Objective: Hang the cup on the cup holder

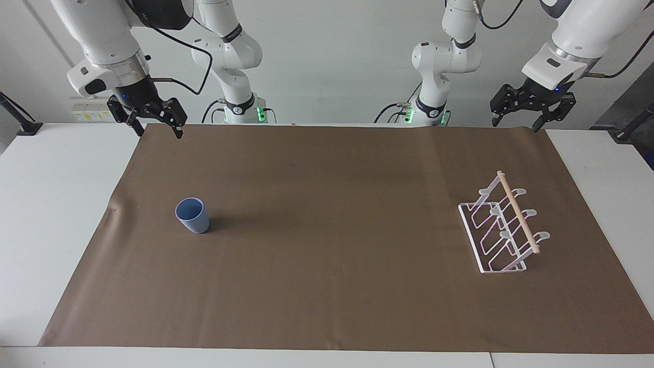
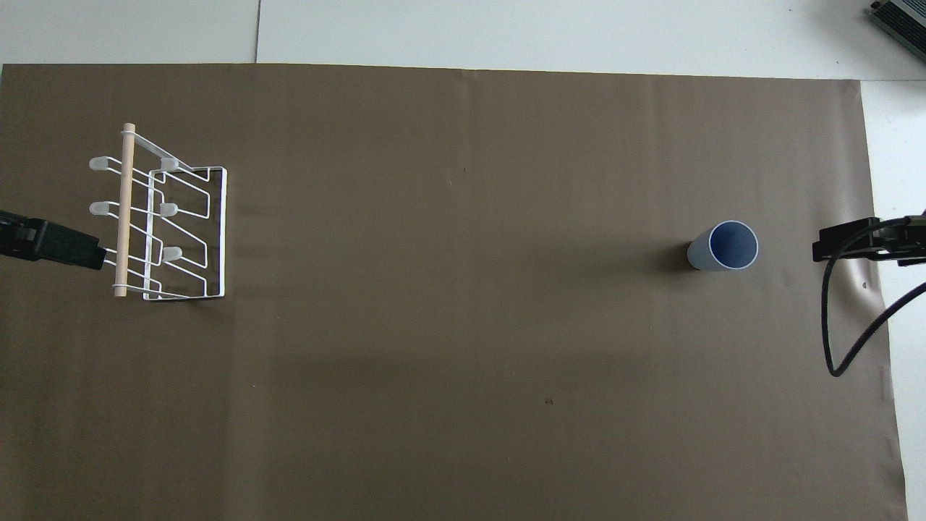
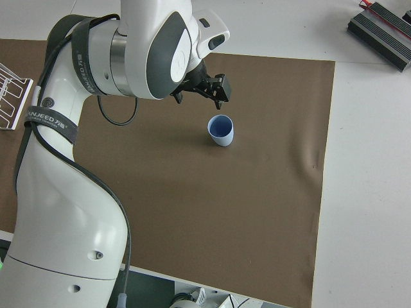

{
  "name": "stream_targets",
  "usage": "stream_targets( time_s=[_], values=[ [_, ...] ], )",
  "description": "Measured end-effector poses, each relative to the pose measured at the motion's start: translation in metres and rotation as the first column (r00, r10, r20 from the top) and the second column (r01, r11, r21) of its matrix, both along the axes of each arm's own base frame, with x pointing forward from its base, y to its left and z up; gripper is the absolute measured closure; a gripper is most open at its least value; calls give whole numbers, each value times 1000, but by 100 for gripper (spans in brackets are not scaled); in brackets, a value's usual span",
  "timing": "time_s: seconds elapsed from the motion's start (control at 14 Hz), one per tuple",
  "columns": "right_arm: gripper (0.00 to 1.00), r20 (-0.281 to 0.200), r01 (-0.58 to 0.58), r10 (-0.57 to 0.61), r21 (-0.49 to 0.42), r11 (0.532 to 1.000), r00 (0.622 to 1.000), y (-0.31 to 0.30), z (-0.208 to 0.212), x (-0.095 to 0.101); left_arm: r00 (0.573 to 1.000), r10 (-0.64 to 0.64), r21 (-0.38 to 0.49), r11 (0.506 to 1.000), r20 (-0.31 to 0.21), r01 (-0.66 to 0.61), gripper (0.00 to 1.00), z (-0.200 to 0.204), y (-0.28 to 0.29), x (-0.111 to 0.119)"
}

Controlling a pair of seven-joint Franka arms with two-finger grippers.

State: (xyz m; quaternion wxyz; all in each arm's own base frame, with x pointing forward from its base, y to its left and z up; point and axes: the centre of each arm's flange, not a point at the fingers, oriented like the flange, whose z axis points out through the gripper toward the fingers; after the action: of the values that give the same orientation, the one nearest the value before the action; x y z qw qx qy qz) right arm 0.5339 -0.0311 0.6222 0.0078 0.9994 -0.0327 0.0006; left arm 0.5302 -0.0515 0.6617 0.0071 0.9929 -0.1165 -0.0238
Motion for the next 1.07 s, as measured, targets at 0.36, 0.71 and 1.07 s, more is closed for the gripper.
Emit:
stream_targets(
  time_s=[0.36,0.71,1.07],
  values=[
    [0,3,-4,4,-3,1000,1000,0,-6,2,1000,0,0,1000,0,0,0,0,0,0],
    [0,47,-99,99,-12,995,994,-5,-74,22,1000,0,0,1000,0,0,0,0,0,0],
    [0,62,-165,166,-24,986,984,-25,-149,50,1000,0,0,1000,0,0,0,0,0,0]
  ],
)
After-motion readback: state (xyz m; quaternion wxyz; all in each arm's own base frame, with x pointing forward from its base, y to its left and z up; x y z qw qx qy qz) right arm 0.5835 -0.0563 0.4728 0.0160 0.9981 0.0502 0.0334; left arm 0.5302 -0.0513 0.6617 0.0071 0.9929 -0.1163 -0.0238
